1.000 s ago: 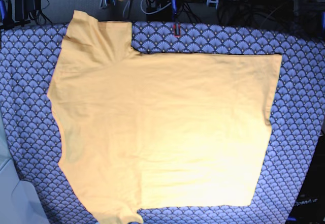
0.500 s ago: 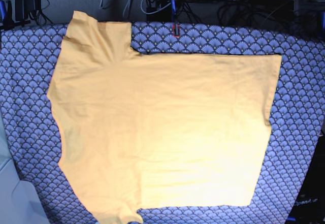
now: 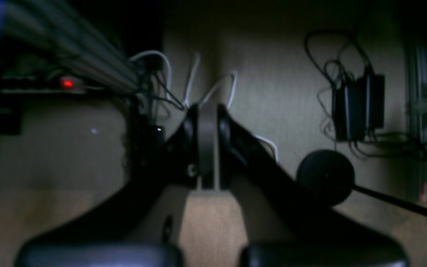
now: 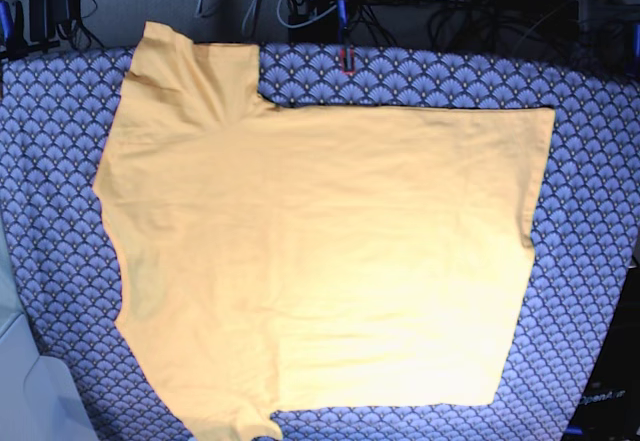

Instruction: Fold the T-shirt properly

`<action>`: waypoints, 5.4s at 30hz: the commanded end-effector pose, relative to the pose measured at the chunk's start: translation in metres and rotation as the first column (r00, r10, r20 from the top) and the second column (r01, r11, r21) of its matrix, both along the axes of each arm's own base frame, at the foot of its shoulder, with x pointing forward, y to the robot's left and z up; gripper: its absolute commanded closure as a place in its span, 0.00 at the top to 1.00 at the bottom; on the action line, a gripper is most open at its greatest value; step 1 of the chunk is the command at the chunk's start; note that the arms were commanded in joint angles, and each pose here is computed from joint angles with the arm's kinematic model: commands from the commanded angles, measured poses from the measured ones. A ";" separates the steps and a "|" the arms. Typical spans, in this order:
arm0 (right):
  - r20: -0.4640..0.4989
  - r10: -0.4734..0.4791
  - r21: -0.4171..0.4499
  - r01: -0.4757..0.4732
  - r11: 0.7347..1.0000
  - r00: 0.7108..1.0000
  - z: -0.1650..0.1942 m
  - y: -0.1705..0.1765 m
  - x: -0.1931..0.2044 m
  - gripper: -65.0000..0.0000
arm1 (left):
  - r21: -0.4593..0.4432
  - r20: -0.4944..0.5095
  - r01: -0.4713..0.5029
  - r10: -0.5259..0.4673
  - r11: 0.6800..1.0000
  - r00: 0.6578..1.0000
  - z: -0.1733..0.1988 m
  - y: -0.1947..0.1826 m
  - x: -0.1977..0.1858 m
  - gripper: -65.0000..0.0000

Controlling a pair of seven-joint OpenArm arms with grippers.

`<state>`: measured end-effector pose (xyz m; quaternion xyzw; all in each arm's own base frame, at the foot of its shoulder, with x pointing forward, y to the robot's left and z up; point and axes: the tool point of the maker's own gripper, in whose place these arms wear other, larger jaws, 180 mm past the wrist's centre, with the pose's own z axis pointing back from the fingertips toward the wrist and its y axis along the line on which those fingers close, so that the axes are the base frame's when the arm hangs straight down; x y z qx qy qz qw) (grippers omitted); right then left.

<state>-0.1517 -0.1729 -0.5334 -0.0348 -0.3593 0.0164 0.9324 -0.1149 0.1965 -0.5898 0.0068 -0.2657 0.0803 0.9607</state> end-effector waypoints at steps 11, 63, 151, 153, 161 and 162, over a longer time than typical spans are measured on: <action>0.197 0.048 -0.017 -0.045 0.999 0.979 0.063 -0.002 0.002 0.00 | 0.068 0.199 -0.025 0.012 0.997 0.980 0.070 0.013 -0.051 0.00; 0.293 0.072 0.246 -0.148 0.958 0.953 0.179 -0.024 0.335 0.39 | 0.091 0.511 -0.127 0.063 0.988 0.858 0.290 0.130 0.298 0.43; -0.144 -0.043 0.430 0.102 0.897 0.989 0.076 -0.047 0.278 0.02 | -0.111 0.361 -0.139 0.171 0.984 0.917 0.168 0.109 0.333 0.60; -0.144 -0.043 0.430 0.102 0.897 0.989 0.076 -0.047 0.278 0.02 | -0.112 0.359 -0.138 0.170 0.984 0.918 0.167 0.108 0.331 0.60; -0.144 -0.043 0.430 0.102 0.897 0.989 0.076 -0.047 0.278 0.02 | -0.116 0.346 -0.138 0.170 0.984 0.922 0.164 0.107 0.327 0.09; -0.144 -0.043 0.430 0.102 0.897 0.989 0.076 -0.047 0.278 0.02 | -0.116 0.346 -0.138 0.170 0.984 0.922 0.164 0.107 0.327 0.04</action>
